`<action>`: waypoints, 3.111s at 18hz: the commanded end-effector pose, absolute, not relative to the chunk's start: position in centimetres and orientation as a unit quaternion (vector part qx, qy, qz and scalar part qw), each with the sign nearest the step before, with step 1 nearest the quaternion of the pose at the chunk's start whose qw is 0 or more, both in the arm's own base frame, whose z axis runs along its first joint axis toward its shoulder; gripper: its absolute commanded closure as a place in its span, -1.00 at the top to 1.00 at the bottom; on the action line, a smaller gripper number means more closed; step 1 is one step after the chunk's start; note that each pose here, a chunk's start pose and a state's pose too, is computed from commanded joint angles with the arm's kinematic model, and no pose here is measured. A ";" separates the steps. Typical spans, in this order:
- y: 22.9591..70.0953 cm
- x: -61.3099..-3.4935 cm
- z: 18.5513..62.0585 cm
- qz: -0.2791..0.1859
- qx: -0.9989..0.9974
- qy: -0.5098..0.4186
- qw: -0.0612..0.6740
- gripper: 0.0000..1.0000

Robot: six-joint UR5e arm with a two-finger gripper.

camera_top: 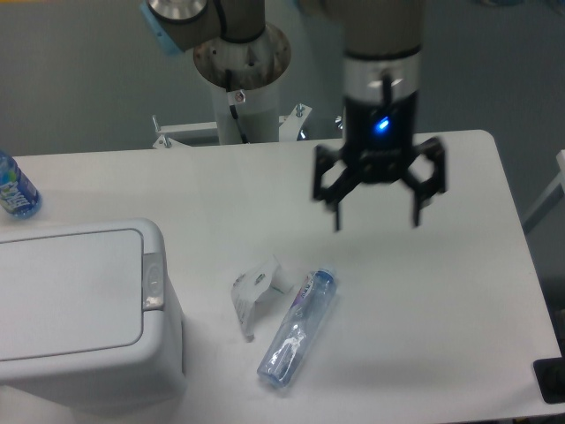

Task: Open the trash can
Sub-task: 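Move the open gripper down toward the grey button on the trash can rim, then press the gripper finger down on the grey button to pop the lid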

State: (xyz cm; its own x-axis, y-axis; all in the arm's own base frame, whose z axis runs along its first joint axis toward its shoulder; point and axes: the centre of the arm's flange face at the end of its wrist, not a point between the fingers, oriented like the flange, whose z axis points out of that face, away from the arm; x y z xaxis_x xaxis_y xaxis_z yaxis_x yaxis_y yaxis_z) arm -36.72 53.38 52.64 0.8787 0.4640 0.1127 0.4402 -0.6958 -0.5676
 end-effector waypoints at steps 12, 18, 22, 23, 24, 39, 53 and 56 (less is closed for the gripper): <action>58.1 -29.7 50.0 -0.052 -0.924 -0.240 0.292 1.00; 58.9 -27.8 48.4 -0.063 -0.930 -0.232 0.278 1.00; 59.0 -27.6 48.1 -0.064 -0.931 -0.231 0.276 1.00; 59.1 -27.4 48.1 -0.064 -0.932 -0.228 0.276 1.00; 59.1 -27.4 48.0 -0.064 -0.932 -0.228 0.275 1.00; 59.4 -27.5 47.2 -0.065 -0.934 -0.227 0.269 1.00; 55.0 -35.2 57.2 0.103 -0.912 -0.254 0.304 1.00; 51.6 -39.0 57.3 0.193 -0.910 -0.270 0.247 1.00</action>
